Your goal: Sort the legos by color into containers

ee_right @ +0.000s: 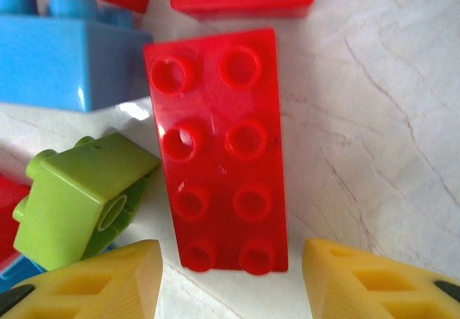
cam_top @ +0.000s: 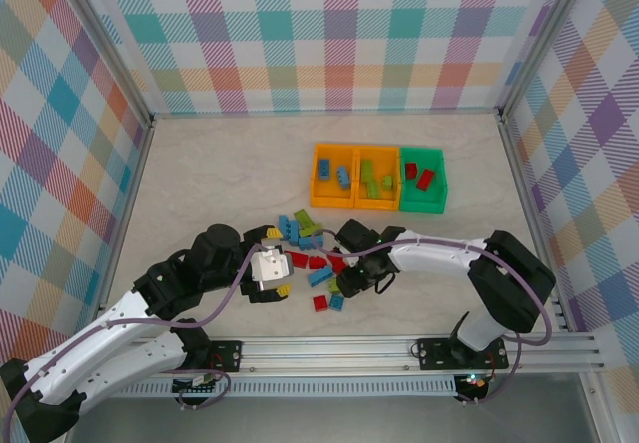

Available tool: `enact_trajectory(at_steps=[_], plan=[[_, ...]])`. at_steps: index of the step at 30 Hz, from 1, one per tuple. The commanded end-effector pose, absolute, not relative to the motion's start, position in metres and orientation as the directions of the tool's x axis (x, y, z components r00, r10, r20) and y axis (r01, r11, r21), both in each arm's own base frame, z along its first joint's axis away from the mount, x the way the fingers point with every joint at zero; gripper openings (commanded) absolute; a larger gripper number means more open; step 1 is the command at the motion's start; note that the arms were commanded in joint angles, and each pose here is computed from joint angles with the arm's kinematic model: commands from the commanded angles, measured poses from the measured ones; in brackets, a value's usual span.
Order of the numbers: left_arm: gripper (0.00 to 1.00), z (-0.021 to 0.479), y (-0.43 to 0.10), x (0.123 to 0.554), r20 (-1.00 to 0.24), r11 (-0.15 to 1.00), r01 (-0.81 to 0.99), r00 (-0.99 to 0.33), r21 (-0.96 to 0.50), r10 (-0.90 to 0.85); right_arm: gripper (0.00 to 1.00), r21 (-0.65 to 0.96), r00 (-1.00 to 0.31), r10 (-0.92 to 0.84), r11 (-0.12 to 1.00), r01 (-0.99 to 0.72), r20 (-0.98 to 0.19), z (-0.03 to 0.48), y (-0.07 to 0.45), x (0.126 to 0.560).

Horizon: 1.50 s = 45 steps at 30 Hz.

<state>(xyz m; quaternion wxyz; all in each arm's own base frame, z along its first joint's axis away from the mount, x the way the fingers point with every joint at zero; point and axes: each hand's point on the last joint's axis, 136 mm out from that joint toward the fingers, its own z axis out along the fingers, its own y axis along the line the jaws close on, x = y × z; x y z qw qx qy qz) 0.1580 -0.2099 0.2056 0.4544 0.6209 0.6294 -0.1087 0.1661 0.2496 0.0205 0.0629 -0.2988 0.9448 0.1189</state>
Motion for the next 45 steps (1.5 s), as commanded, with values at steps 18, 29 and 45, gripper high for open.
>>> enact_trajectory(at_steps=[18, 29, 45], plan=[[1.00, 0.206, -0.212, 0.149, -0.714, 0.169, 0.888, 0.217, 0.427, 0.666, 0.22, 0.185, -0.846, -0.267, 0.904, -0.386, -0.462, 0.084, 0.236, 0.226], [1.00, 0.203, -0.210, 0.156, -0.704, 0.194, 0.880, 0.198, 0.435, 0.683, 0.22, 0.308, -0.765, 0.219, 0.951, 0.028, -0.606, 0.151, 0.109, 0.378], [1.00, 0.197, -0.211, 0.156, -0.699, 0.188, 0.887, 0.185, 0.422, 0.691, 0.45, 0.317, -0.787, 0.304, 0.937, 0.146, -0.536, 0.140, 0.077, 0.432]])
